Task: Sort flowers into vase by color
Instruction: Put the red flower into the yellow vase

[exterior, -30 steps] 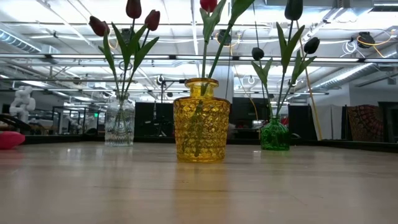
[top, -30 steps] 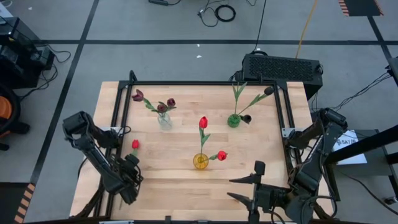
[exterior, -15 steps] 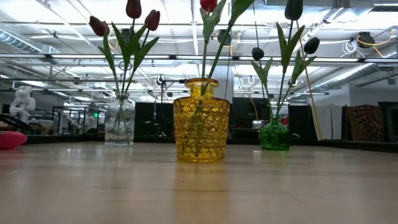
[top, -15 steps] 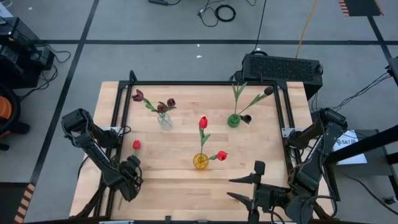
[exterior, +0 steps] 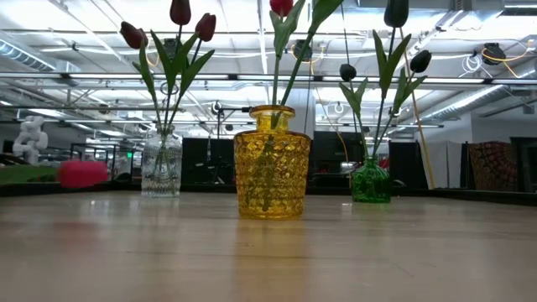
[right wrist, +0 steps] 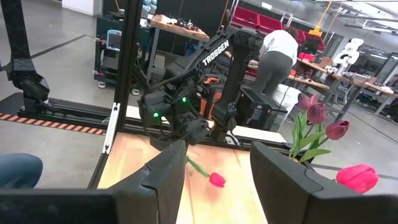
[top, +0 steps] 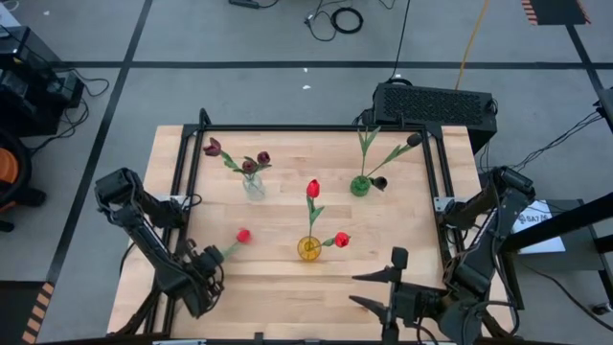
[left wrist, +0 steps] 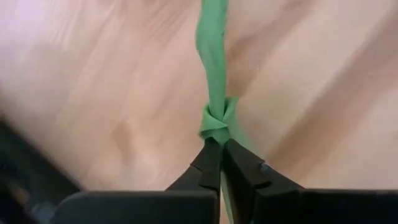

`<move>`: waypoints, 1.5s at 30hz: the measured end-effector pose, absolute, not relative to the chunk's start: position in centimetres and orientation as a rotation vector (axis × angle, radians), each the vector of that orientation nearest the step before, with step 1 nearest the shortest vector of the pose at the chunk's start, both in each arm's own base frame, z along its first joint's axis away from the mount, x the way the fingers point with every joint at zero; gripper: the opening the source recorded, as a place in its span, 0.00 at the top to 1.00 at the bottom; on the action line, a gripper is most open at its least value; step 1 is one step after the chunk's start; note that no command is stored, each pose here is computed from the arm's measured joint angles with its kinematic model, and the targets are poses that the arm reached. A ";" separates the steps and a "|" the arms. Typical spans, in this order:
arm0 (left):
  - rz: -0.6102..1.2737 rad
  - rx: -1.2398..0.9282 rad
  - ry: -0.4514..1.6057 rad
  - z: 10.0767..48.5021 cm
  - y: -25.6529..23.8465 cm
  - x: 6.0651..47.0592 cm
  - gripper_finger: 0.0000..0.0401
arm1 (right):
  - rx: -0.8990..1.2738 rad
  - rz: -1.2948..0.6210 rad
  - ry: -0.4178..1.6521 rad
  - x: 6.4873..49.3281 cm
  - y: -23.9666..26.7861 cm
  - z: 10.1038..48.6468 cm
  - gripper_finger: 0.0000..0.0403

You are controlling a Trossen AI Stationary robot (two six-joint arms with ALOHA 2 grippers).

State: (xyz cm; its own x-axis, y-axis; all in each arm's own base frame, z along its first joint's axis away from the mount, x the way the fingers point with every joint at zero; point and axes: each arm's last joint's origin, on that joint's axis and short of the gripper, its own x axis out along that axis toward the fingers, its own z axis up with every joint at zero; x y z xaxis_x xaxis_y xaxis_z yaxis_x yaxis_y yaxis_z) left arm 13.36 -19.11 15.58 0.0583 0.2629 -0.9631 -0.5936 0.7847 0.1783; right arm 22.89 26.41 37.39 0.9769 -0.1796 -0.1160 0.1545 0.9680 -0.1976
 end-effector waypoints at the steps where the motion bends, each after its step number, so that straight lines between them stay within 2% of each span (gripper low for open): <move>1: 0.638 -0.290 1.351 15.9 -19.4 13.6 0.96 | -0.190 -0.169 0.134 22.9 26.4 37.4 0.57; 15: 0.464 -0.140 1.181 17.2 -20.3 14.9 0.93 | -0.190 -0.171 0.134 22.9 26.4 37.4 0.57; 18: 0.434 -0.147 1.080 18.2 -20.8 15.3 0.94 | -0.190 -0.171 0.134 22.9 26.4 37.4 0.57; 28: 0.203 -0.039 0.621 27.3 -23.0 16.7 0.97 | -0.188 -0.172 0.134 23.0 26.3 37.4 0.57; 33: 0.188 0.094 0.455 30.3 -22.9 18.5 0.97 | -0.186 -0.174 0.133 23.0 26.3 37.4 0.57; 39: 0.267 0.187 0.265 33.2 -21.8 21.7 0.97 | -0.185 -0.176 0.134 23.1 26.3 37.4 0.57; 45: 0.168 0.165 0.081 37.1 -20.0 24.3 0.97 | -0.188 -0.176 0.134 23.1 26.3 37.4 0.57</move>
State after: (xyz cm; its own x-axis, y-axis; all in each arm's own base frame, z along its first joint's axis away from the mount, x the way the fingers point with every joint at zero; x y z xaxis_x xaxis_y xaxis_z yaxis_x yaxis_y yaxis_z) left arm 24.32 -20.03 37.07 0.9827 0.1731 -0.0665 -0.1598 0.9724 0.1702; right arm 23.06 26.26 37.41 0.9758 -0.1859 -0.1155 0.1609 0.9670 -0.1973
